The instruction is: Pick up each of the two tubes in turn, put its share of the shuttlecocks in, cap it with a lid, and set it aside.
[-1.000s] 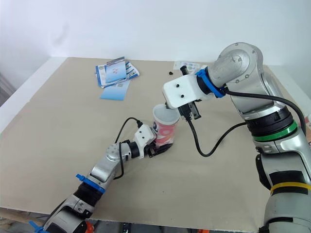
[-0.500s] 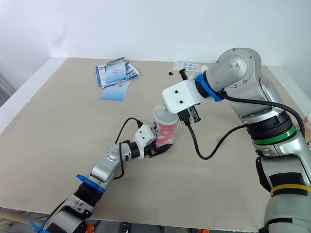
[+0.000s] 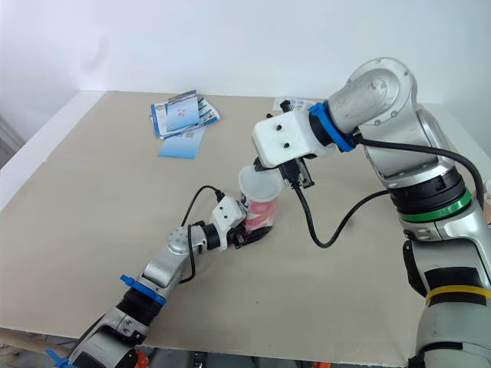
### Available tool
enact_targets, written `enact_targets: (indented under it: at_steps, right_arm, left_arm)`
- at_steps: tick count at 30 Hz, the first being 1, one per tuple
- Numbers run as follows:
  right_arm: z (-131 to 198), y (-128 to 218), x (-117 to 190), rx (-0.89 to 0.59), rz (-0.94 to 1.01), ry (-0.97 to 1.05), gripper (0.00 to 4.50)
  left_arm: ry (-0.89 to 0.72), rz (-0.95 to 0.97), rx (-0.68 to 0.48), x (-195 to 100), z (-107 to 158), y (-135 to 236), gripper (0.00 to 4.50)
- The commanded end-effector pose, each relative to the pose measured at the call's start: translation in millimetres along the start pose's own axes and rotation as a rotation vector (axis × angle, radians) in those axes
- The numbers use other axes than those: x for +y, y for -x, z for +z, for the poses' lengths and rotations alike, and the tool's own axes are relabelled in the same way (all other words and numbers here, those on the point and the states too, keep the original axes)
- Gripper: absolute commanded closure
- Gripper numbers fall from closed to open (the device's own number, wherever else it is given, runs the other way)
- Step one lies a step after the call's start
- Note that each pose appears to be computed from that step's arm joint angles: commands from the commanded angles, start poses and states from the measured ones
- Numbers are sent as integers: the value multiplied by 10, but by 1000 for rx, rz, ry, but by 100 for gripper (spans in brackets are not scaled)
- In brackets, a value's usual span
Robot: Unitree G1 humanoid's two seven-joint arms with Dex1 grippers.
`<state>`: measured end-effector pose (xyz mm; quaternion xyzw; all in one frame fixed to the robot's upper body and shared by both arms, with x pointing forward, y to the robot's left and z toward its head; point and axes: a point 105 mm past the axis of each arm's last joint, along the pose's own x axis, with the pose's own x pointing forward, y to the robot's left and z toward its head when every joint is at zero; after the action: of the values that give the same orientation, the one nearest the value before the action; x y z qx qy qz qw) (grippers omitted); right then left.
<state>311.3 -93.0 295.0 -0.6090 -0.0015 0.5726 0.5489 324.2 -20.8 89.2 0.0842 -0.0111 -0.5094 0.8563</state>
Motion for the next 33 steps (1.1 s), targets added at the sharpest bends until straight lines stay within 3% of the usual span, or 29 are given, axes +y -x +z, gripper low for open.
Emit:
enact_targets:
  at_steps: [1,21,33]
  right_arm:
    - [28,174,-84,20,-45,20,439]
    - [-127,54,-78,91,6,44,439]
    - [16,-67,-106,74,54,90,439]
  left_arm:
    - [37,17,67,5,-193,38,169]
    - [29,10,68,-2,-187,22,169]
    - [27,7,68,-5,-186,13,169]
